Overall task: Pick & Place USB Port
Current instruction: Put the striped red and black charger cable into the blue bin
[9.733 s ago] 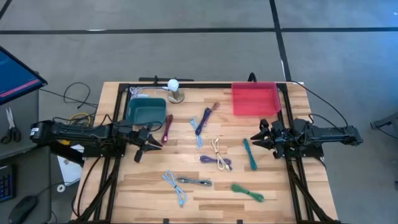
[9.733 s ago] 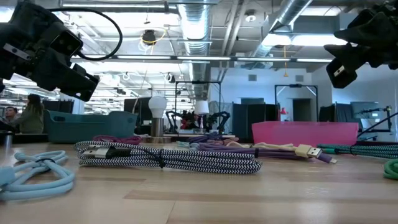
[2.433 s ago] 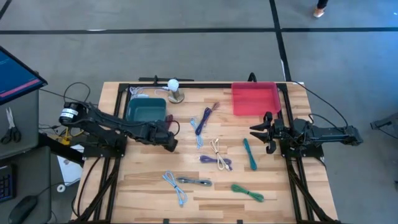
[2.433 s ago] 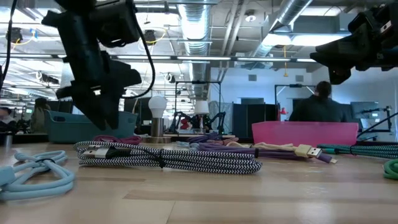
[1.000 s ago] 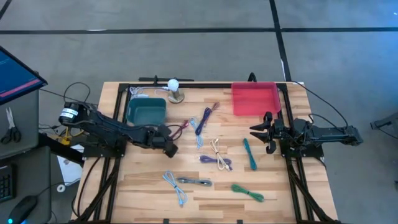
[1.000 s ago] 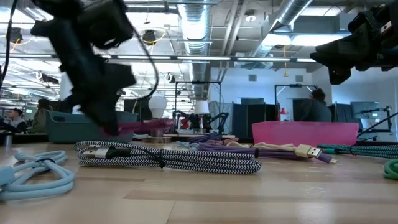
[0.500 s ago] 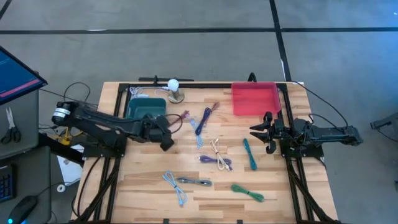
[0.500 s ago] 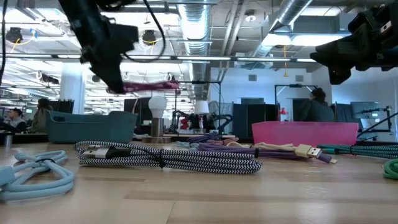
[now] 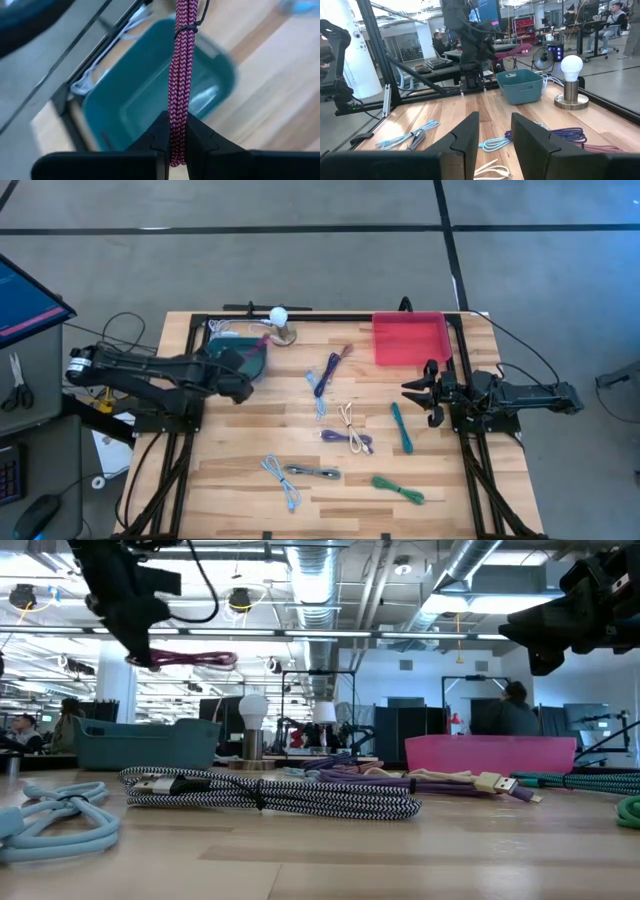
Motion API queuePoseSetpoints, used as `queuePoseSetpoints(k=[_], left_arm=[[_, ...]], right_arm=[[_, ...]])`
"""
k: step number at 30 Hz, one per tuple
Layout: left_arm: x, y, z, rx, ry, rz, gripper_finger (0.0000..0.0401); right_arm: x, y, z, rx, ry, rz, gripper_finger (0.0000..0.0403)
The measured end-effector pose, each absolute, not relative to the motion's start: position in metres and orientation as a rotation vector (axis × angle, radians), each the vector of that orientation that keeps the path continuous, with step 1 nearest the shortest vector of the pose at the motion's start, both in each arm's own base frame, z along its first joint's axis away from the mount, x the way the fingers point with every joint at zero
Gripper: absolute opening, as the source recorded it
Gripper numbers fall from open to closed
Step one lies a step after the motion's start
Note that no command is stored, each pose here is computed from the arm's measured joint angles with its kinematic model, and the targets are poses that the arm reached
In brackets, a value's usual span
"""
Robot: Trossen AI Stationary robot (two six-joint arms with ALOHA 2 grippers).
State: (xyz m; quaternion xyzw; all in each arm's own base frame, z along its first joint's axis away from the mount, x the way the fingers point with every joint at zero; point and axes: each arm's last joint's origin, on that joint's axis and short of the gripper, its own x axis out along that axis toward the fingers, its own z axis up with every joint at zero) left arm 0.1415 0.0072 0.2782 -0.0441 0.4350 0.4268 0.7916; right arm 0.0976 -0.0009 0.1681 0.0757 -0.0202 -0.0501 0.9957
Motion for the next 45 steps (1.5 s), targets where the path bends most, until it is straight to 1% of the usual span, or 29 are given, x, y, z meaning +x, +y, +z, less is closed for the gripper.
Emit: queuePoseSetpoints(k=[4, 10, 16, 27, 45], left_arm=[[0.138, 0.012, 0.268, -0.111, 1.019, 0.934, 0.0027], [0.130, 0.016, 0.241, -0.130, 1.157, 0.944, 0.0027], [0.124, 0.019, 0.223, -0.118, 1.215, 0.977, 0.0027], [0.128, 0.021, 0.223, -0.139, 1.156, 0.991, 0.0026], [0.129, 0.021, 0.220, -0.140, 1.149, 0.990, 0.0026]], right_arm=[[0.098, -0.001, 0.168, 0.152, -0.040, -0.101, 0.0107], [0.098, -0.001, 0.168, 0.152, -0.040, -0.102, 0.0107], [0.098, -0.001, 0.168, 0.152, -0.041, -0.103, 0.0107], [0.098, -0.001, 0.168, 0.152, -0.041, -0.103, 0.0107], [0.098, -0.001, 0.168, 0.152, -0.041, -0.103, 0.0107]])
